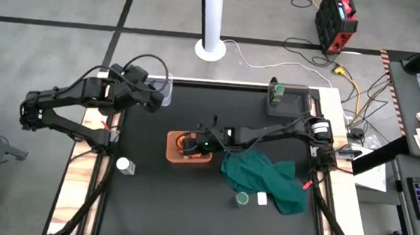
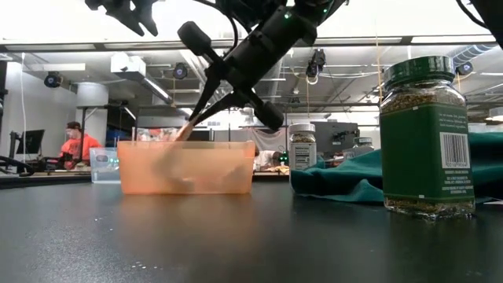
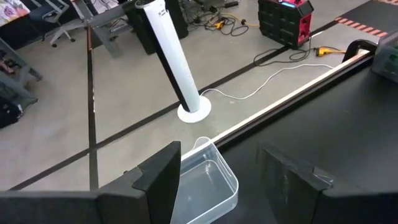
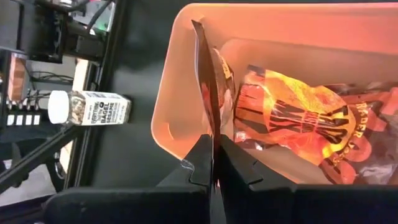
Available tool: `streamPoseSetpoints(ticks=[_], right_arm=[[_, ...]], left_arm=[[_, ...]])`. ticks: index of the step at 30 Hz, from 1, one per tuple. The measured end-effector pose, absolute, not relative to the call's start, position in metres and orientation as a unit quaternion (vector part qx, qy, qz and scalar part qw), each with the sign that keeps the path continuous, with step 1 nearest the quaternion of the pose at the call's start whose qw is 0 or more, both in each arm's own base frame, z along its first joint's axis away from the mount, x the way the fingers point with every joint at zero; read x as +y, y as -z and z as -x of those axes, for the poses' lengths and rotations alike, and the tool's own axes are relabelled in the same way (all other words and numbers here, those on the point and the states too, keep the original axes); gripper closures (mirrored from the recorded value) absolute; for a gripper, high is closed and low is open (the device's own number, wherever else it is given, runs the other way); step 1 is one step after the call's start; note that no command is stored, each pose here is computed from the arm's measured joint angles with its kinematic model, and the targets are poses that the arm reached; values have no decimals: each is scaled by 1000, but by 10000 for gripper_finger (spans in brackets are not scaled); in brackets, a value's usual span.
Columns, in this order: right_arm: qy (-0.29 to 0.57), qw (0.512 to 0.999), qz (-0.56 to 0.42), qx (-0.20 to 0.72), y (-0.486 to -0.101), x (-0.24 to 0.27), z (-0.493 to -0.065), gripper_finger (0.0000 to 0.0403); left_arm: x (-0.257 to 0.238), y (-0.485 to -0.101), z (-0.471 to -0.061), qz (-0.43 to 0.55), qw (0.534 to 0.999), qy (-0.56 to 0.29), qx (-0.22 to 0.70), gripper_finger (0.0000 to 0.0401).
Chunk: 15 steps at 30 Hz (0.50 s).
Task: Sort spices by type
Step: Put the orange seasoning pack into the orange bin
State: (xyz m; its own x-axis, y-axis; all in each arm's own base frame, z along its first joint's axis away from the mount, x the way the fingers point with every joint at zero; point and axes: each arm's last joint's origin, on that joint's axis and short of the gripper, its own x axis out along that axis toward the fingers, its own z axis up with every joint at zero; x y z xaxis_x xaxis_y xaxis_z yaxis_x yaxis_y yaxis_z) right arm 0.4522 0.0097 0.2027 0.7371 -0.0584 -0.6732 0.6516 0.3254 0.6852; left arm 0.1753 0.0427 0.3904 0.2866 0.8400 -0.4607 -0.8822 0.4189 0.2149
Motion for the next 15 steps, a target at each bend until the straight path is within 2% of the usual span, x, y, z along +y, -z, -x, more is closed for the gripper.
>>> streamPoseSetpoints(ticks=[15], right_arm=[[204, 764, -528, 309, -201, 12, -451, 390]], left_arm=[[43, -390, -176, 40, 801, -538, 261, 209]])
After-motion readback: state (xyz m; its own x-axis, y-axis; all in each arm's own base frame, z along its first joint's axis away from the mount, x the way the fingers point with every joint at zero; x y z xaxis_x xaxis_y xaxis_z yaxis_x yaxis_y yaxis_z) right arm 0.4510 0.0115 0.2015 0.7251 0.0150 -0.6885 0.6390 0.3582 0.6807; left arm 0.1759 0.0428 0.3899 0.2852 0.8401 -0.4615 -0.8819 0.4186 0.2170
